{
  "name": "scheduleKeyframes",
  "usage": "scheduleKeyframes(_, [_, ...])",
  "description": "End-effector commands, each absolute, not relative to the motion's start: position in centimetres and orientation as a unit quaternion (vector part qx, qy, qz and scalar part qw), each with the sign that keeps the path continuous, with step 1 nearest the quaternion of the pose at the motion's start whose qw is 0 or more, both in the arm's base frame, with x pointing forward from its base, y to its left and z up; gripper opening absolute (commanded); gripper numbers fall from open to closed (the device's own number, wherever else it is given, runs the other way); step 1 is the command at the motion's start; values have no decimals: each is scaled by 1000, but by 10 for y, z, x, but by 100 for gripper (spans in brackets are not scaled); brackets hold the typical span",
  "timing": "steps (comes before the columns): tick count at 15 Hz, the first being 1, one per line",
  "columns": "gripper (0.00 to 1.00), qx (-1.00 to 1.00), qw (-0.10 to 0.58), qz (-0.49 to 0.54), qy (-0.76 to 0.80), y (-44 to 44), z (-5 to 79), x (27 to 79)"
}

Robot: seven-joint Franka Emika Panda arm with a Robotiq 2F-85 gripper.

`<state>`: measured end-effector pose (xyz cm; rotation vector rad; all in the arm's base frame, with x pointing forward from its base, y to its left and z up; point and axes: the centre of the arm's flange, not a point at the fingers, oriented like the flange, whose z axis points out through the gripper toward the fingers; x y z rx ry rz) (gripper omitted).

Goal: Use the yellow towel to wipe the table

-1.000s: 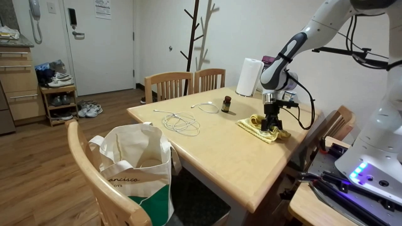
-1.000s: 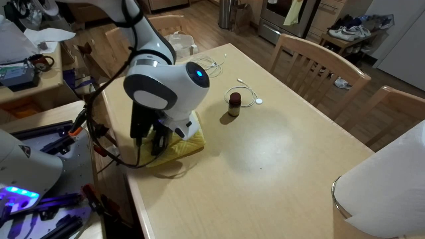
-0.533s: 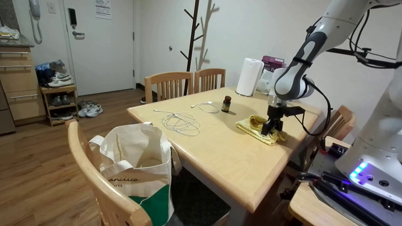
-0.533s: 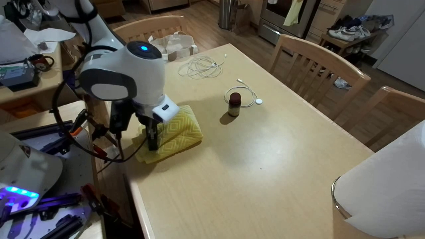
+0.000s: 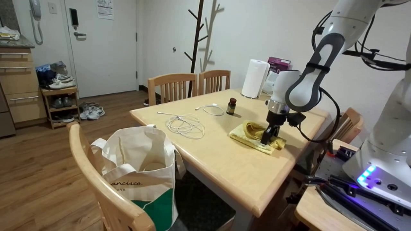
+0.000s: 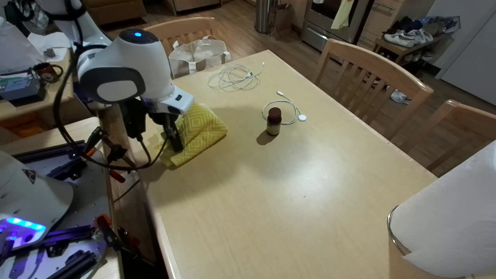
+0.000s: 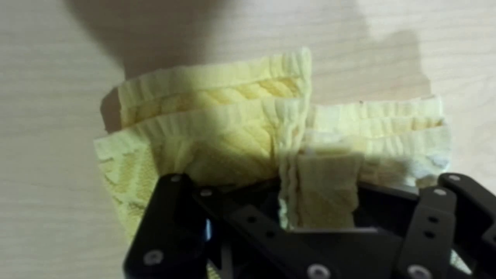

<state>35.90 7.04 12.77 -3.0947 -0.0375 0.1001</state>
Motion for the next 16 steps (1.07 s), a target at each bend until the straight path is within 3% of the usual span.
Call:
scheduleKeyframes(1, [10, -994, 22, 25, -101, 117, 141, 325])
scheduleKeyframes(5, [10, -992, 32, 54, -110, 121, 128, 313])
scheduleKeyframes(16, [9, -981, 46, 63, 180, -45, 107, 331])
